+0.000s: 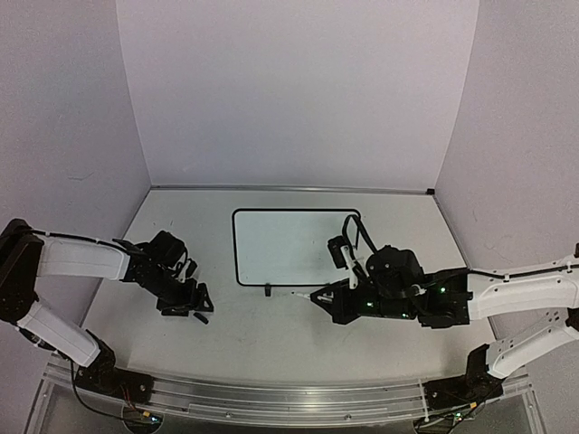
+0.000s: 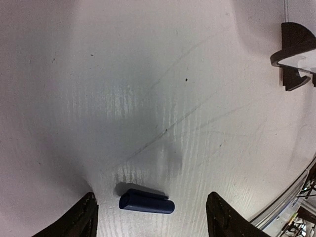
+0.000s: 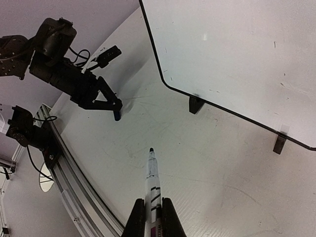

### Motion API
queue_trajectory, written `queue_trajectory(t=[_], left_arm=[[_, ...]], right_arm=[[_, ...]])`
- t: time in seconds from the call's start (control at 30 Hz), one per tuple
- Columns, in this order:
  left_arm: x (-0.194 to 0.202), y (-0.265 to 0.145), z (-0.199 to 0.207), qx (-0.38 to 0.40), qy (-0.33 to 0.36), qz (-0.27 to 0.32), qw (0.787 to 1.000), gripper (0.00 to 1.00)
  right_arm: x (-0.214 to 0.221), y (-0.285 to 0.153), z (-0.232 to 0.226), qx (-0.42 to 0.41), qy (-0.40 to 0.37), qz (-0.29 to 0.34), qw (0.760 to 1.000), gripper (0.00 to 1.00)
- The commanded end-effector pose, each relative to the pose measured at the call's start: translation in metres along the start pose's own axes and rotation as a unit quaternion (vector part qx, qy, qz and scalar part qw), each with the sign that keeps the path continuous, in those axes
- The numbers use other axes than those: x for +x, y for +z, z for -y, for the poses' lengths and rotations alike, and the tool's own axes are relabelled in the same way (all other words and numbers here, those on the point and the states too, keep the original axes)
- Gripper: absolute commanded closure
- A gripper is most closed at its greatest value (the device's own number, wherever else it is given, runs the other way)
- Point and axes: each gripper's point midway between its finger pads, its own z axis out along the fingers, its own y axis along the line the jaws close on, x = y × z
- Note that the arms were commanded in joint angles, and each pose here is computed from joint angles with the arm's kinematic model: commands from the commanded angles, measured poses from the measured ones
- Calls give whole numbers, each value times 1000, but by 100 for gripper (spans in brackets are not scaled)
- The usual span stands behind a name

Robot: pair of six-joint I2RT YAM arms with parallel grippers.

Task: Write a sentence on the whiteboard
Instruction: Put down the pen cap at the corner of the board, then hold the whiteboard at the center of the board.

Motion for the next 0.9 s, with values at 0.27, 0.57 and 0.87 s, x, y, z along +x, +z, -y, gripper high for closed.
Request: queue_trajectory(t=[0.27,0.57,0.87], left_arm=[[-45,-82,50,5,146,50,988,1],[-89,-131,138,138,352,128,917,3],[-130,-119,145,127,391,157,898,5]], right_arm=[[-41,-8,-15,14,-23,60,998,100],[-66,19,-34,9,-50,78,996,100],[-98,52,-49,-36,-52,95,993,100]])
